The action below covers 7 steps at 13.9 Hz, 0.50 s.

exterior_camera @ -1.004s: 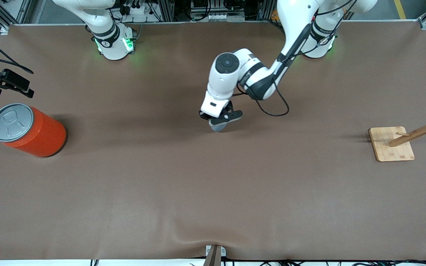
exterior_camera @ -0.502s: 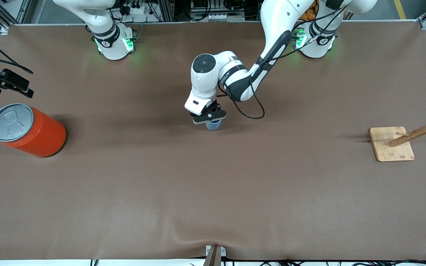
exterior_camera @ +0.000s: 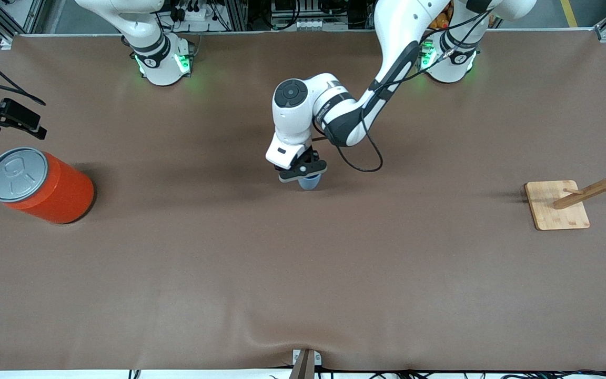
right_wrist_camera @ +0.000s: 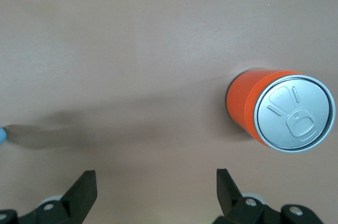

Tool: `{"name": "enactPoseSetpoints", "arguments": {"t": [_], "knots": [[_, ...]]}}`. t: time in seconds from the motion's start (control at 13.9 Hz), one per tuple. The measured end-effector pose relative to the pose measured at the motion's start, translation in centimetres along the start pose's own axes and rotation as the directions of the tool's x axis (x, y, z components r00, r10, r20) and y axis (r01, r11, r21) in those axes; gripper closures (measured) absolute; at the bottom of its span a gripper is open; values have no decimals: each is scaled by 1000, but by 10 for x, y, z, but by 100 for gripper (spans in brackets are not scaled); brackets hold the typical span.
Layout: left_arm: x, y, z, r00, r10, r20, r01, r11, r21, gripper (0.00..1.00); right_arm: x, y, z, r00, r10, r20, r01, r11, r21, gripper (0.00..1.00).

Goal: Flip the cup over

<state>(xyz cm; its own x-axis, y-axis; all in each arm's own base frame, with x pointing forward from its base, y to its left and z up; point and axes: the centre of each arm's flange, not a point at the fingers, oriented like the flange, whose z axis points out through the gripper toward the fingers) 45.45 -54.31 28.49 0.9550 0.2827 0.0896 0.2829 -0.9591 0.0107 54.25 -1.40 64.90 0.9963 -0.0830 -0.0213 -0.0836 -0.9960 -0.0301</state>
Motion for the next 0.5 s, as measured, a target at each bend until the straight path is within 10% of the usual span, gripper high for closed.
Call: {"name": "enactPoseSetpoints", "arguments": {"t": [0.5], "knots": [[120, -87, -51, 991, -134, -17, 135, 986, 98, 95, 0, 1, 0, 1000, 2, 2, -2, 1000, 1, 0]]}}
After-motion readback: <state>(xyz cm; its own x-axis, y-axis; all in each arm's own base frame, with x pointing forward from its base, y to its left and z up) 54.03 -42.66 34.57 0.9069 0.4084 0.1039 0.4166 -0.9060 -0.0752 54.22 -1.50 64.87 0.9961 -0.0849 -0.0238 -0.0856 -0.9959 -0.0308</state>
